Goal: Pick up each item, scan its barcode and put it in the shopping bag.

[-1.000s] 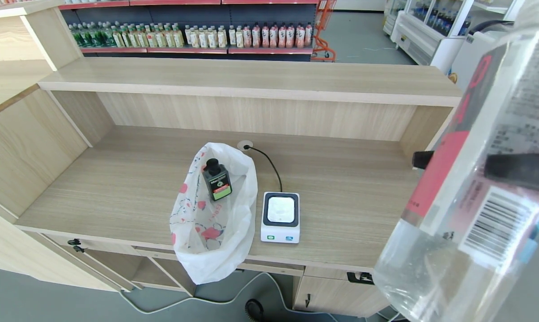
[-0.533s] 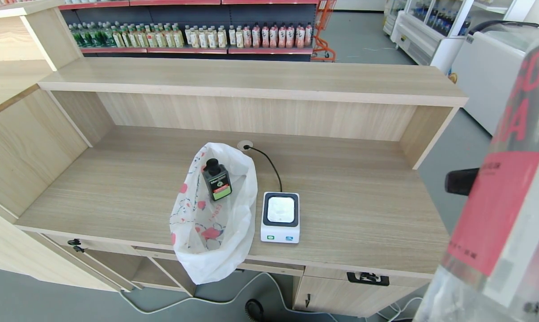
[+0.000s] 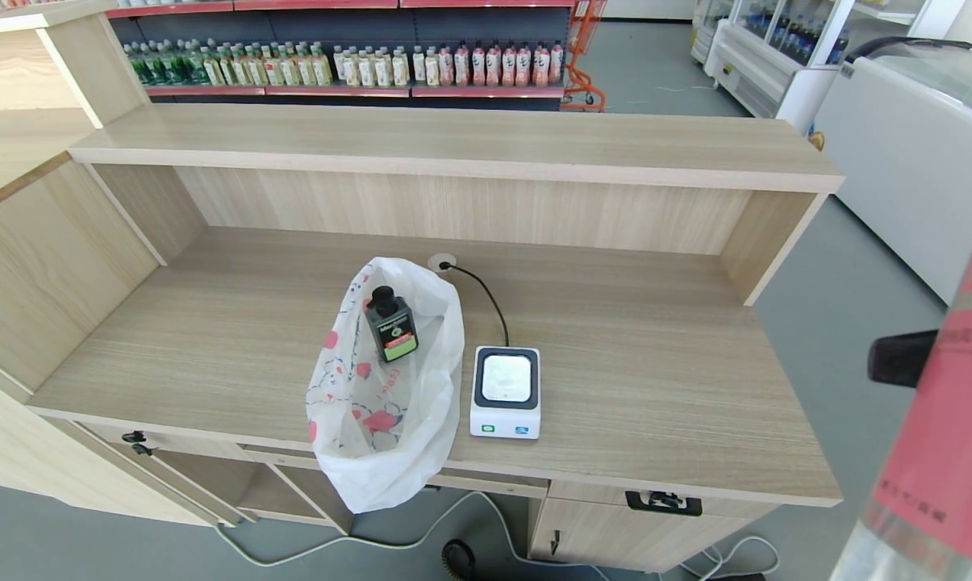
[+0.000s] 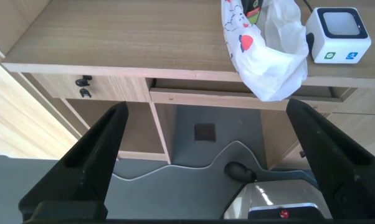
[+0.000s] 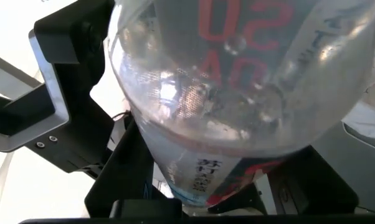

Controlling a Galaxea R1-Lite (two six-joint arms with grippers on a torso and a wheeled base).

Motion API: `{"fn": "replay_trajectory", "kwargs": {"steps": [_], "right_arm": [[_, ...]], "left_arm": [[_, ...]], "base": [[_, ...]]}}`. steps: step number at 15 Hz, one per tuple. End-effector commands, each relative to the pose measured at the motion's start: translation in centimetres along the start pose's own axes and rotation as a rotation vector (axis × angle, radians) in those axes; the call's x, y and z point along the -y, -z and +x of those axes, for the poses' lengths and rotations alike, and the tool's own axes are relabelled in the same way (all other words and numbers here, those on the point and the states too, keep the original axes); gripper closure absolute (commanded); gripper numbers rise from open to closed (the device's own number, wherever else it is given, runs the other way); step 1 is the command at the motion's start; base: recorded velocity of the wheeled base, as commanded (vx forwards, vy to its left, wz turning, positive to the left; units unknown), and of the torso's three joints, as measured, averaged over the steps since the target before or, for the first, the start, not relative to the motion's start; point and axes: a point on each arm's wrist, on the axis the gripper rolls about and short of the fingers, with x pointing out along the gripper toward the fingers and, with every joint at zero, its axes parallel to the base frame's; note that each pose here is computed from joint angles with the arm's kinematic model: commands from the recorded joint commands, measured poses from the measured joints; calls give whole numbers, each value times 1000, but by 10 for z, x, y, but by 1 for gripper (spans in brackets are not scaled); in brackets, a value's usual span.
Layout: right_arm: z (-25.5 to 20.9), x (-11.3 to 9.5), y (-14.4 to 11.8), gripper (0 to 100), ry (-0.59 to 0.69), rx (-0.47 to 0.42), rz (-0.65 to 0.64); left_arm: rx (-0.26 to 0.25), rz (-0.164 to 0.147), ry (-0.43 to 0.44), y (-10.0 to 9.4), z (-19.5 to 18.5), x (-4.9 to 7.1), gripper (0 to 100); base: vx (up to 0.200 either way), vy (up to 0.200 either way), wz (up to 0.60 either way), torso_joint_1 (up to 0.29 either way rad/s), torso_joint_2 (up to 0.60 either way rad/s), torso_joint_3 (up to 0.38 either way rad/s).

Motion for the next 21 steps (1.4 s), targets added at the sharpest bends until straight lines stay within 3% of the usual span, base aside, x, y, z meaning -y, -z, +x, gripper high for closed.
{"fn": "replay_trajectory", "kwargs": {"steps": [1, 11, 14, 15, 17, 19, 21], "right_arm": [[-1, -1, 0, 100, -1, 2, -3], [-3, -1, 2, 100, 15, 1, 4], [-8, 6, 3, 100, 76, 10, -22], [-10, 13, 7, 100, 142, 17, -58], [-16, 39, 18, 100, 404, 35, -113], [-23, 73, 34, 100, 690, -40, -261], [-33, 95, 48, 100, 843, -107, -423]], "left_arm": [[0, 0, 0, 0, 0, 0, 0], [0, 0, 0, 0, 0, 0, 0], [0, 0, 0, 0, 0, 0, 0], [0, 0, 0, 0, 0, 0, 0], [0, 0, 0, 0, 0, 0, 0], [0, 0, 0, 0, 0, 0, 0], [0, 0, 0, 0, 0, 0, 0]], "base": [[0, 0, 0, 0, 0, 0], [0, 0, 0, 0, 0, 0], [0, 0, 0, 0, 0, 0], [0, 0, 0, 0, 0, 0], [0, 0, 0, 0, 0, 0], [0, 0, 0, 0, 0, 0], [0, 0, 0, 0, 0, 0]]}}
